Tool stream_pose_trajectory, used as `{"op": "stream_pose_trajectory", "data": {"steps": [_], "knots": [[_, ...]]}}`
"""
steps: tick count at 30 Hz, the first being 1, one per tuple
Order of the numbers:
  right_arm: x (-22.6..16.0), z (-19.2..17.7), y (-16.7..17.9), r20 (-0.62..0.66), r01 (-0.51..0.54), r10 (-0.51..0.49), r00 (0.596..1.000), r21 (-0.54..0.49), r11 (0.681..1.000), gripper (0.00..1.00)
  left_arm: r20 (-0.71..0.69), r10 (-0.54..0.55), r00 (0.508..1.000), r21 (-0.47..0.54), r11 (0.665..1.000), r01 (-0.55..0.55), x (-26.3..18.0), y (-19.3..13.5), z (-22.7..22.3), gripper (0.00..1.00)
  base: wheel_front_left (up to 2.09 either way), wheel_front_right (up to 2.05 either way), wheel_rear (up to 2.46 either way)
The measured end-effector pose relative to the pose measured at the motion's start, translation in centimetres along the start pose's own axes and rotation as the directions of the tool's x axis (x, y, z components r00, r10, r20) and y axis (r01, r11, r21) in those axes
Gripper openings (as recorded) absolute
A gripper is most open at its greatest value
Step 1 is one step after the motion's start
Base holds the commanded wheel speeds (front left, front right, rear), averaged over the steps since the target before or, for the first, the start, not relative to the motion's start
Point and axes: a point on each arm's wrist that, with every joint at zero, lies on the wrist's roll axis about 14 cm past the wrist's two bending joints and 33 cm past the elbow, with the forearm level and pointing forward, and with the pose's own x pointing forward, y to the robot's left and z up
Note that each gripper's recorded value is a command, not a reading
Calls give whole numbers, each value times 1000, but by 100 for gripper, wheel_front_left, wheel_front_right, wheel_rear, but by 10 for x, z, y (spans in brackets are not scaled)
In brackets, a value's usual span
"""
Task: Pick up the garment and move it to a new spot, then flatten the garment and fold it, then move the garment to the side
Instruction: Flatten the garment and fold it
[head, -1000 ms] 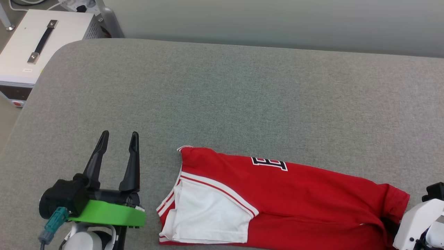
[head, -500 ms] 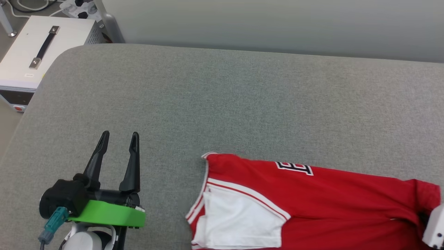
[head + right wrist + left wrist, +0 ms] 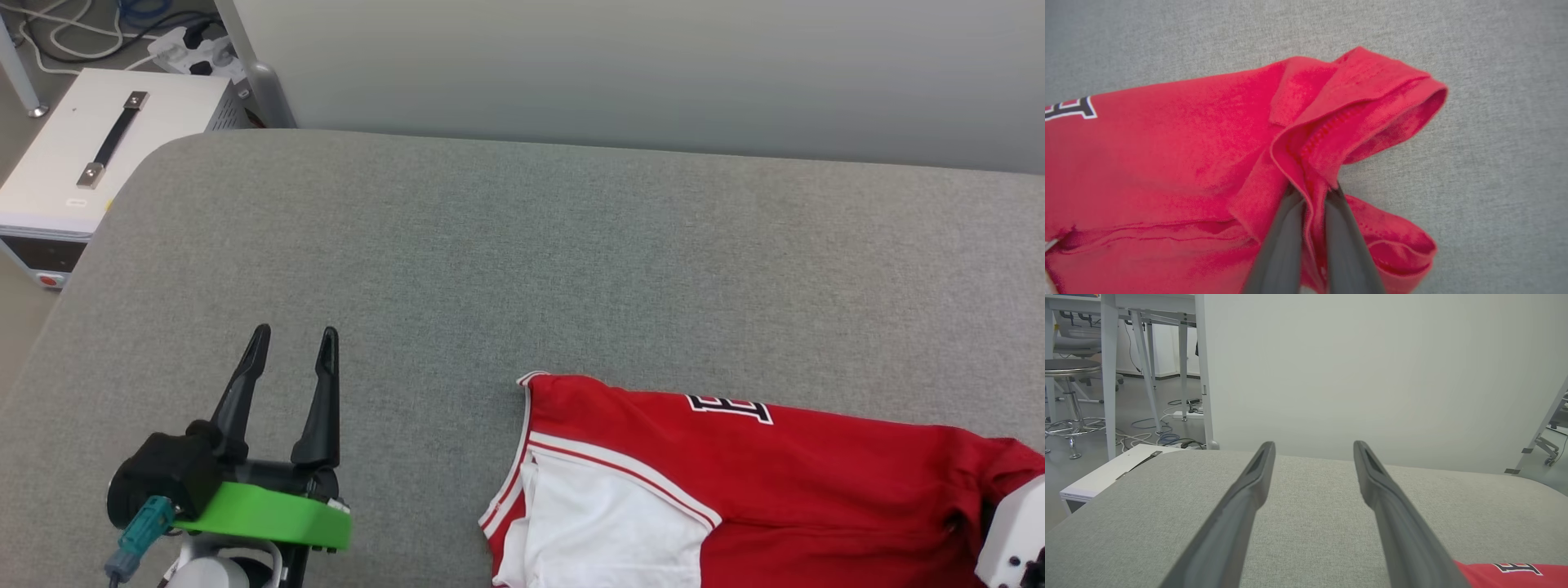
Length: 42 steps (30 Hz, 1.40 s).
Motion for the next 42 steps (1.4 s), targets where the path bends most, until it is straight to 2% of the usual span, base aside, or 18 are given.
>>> {"op": "stream_pose_trajectory", "data": {"steps": [9,17,20,25,30,35,42], "knots": [[-27,-6,46,52,-117,120,991,-51,992,0,-6,-2,1000,-36,999,2,-17,-7,0,100,0,0,0],[-50,-3,109,78,-279,286,955,-87,956,0,6,1,1000,-46,999,-1,-24,-8,4,100,0,0,0],[-56,-6,140,73,-365,370,926,-73,928,0,13,12,1000,-46,999,-11,-25,-5,6,100,0,0,0],[-59,-5,168,88,-452,454,886,-41,891,0,15,34,999,-41,999,-33,-28,2,7,100,0,0,0],[-62,-17,206,57,-580,579,813,8,814,0,10,55,998,-42,998,-55,-30,8,6,100,0,0,0],[-59,-23,238,32,-644,644,764,-4,765,0,-3,67,998,-40,997,-67,-31,11,3,100,0,0,0],[-57,-32,275,31,-724,724,689,31,689,0,-26,80,996,-40,996,-81,-35,14,-4,100,0,0,0]]}}
